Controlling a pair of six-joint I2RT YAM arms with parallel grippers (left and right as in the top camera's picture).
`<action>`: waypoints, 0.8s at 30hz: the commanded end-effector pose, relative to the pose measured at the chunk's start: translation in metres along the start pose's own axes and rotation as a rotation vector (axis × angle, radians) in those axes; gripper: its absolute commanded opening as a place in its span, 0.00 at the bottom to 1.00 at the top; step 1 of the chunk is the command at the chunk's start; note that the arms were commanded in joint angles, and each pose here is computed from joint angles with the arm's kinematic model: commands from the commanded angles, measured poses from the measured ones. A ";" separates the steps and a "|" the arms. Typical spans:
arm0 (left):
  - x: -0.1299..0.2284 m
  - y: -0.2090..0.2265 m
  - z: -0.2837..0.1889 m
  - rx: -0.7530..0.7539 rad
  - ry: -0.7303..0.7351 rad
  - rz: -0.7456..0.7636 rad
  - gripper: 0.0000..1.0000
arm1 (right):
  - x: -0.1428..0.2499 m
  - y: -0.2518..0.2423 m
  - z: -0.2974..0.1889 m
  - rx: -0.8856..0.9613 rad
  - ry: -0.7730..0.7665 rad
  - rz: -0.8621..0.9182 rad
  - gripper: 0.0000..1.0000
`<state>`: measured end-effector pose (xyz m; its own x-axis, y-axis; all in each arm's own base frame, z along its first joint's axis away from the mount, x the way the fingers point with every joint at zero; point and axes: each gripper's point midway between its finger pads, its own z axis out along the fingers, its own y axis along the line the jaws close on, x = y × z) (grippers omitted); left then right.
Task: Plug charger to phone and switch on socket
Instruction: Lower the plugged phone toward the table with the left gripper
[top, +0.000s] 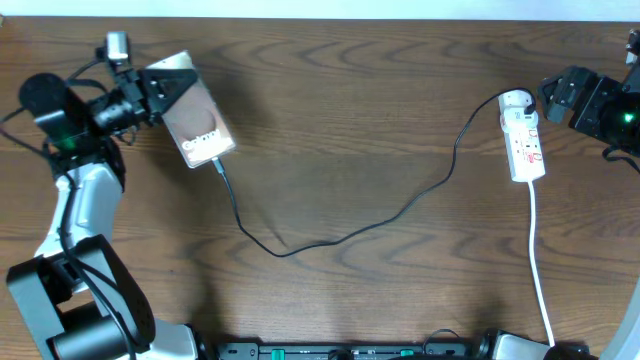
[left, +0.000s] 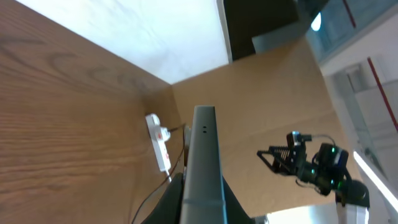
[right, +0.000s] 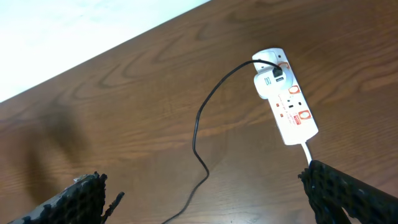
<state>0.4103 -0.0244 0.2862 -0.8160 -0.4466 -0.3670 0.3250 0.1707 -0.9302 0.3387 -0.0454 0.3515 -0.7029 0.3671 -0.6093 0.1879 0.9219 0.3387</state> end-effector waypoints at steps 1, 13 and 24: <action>0.019 -0.005 0.019 0.024 0.072 0.045 0.07 | -0.001 0.004 -0.001 -0.014 -0.001 0.009 0.99; 0.057 0.075 0.048 -0.248 0.046 -0.134 0.07 | 0.005 0.003 -0.001 -0.010 0.020 0.016 0.99; 0.072 0.108 0.041 -0.421 0.036 -0.191 0.07 | 0.006 0.003 -0.001 -0.009 0.025 0.018 0.99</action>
<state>0.4049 -0.0804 0.1654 -0.8748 -0.4620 -0.1460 -0.0367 0.3638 -0.9308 0.3339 -0.0439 0.3473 -0.7187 0.3726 -0.5870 0.1972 0.9189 0.3417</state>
